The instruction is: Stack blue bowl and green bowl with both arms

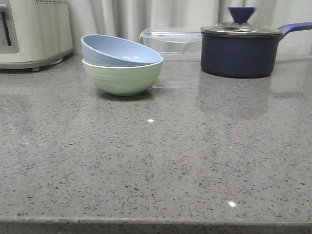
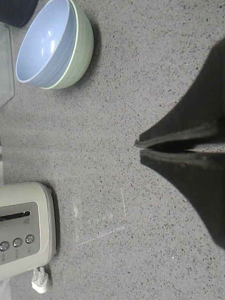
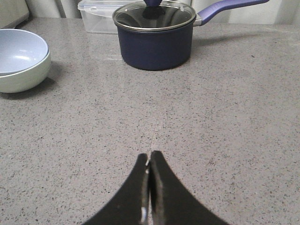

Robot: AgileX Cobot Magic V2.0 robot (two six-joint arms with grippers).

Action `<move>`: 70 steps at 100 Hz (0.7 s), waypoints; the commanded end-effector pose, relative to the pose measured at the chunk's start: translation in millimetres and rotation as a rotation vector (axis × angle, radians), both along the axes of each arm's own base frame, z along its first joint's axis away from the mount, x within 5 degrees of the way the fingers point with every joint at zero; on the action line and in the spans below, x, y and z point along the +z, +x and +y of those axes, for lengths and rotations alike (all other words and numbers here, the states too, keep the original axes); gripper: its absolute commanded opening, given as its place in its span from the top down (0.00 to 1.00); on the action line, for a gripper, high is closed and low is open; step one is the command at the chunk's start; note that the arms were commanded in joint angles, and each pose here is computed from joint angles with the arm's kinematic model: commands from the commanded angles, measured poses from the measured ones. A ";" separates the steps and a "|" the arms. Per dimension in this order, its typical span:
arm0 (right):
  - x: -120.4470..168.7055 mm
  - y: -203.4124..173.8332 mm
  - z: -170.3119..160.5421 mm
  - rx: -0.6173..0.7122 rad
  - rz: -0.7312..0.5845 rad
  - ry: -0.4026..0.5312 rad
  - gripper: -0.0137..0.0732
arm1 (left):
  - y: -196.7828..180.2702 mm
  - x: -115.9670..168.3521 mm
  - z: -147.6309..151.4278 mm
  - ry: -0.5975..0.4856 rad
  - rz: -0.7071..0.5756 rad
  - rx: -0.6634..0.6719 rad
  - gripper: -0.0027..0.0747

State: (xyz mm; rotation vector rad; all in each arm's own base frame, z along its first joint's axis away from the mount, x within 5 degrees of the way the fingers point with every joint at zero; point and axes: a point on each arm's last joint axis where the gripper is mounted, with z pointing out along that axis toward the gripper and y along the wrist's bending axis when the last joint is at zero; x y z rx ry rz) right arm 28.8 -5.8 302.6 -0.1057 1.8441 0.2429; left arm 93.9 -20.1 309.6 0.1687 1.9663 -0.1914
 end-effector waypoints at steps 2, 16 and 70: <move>13.2 1.0 -0.3 -0.002 -0.086 -0.001 0.93 | 2.5 13.6 0.2 -0.027 -0.091 0.013 0.99; 13.2 1.0 -0.3 -0.002 -0.086 -0.001 0.93 | 4.4 3.8 0.6 -0.026 -0.079 0.020 0.99; 13.0 0.9 -0.3 -0.003 -0.084 -0.002 0.93 | -28.8 -69.3 15.6 -0.047 -0.464 0.156 0.99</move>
